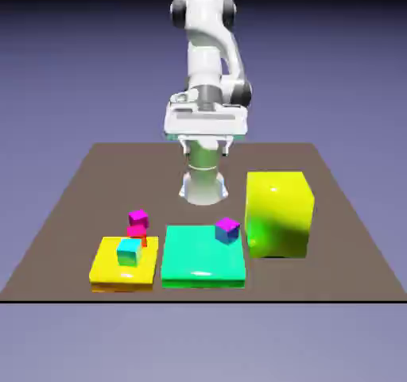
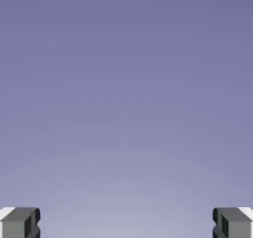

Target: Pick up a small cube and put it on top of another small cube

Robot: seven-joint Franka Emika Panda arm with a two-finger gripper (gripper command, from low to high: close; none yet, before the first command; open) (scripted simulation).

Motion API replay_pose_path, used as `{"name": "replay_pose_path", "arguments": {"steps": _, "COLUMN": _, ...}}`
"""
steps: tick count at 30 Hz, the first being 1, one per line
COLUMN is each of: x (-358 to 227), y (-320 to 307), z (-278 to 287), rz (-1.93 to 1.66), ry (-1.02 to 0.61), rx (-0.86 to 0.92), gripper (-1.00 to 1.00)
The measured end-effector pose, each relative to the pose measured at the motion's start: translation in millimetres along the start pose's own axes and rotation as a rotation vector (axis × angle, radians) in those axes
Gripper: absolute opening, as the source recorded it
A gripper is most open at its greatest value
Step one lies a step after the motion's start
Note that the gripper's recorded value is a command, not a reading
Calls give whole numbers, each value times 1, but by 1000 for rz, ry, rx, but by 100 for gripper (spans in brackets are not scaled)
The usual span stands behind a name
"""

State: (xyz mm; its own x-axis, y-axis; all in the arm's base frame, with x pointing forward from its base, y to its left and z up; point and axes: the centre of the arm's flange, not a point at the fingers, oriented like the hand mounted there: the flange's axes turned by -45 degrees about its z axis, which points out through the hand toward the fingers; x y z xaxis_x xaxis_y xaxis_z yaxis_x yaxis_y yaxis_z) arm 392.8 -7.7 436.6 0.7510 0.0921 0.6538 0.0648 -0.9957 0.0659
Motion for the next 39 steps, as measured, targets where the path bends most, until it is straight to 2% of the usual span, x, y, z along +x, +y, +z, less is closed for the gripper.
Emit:
{"name": "replay_pose_path", "arguments": {"steps": 9, "x": -137, "y": 82, "z": 101, "rz": -290, "ry": -629, "rx": 5, "gripper": 0}}
{"name": "replay_pose_path", "arguments": {"steps": 17, "x": -282, "y": 145, "z": 115, "rz": -513, "ry": -1179, "rx": 122, "gripper": 0}}
{"name": "replay_pose_path", "arguments": {"steps": 26, "x": -340, "y": 154, "z": 148, "rz": -508, "ry": -1180, "rx": 121, "gripper": 0}}
{"name": "replay_pose_path", "arguments": {"steps": 27, "x": -342, "y": 154, "z": 149, "rz": -508, "ry": -1179, "rx": 122, "gripper": -100}}
{"name": "replay_pose_path", "arguments": {"steps": 39, "x": -282, "y": 144, "z": 115, "rz": -516, "ry": -1179, "rx": 124, "gripper": -100}}
